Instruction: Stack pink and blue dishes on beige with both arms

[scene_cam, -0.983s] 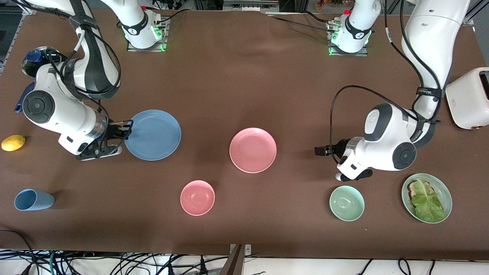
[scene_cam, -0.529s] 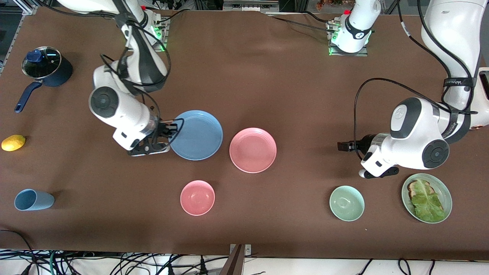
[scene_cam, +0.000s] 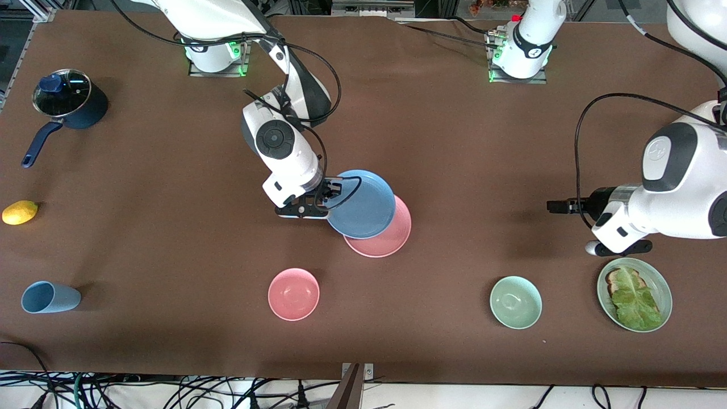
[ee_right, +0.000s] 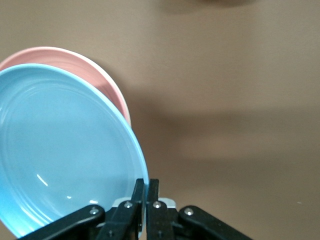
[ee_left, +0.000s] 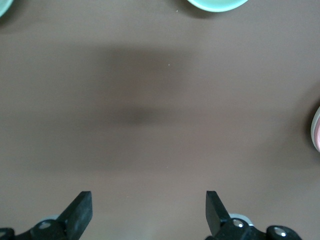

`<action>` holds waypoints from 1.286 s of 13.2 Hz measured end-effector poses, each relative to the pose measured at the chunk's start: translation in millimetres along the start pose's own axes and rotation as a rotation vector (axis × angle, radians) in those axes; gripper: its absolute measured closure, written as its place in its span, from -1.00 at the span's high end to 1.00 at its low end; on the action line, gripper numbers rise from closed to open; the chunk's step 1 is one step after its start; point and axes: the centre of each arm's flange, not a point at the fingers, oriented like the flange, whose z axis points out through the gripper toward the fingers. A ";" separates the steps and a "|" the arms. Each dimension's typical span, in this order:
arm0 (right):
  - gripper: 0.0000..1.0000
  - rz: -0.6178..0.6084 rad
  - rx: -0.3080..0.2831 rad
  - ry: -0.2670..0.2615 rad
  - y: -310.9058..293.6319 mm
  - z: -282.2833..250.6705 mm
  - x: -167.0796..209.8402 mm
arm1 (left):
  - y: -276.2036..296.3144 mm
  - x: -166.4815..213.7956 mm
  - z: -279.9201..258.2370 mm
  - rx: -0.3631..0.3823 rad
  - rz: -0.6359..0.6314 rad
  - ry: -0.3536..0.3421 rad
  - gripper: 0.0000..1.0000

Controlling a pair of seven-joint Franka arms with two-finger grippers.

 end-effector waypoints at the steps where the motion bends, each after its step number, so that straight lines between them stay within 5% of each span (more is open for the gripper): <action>1: -0.91 0.015 0.006 0.007 -4.1 4.3 -1.7 | 0.0 -6.9 -10.8 0.028 0.005 0.012 1.00; 7: -0.91 0.048 0.022 0.029 -15.1 38.1 -5.0 | -17.6 -65.5 -79.6 0.122 0.123 0.041 1.00; 17: -0.91 0.053 0.057 0.074 -24.5 40.0 7.8 | -3.4 -142.4 -156.9 0.110 0.179 0.173 1.00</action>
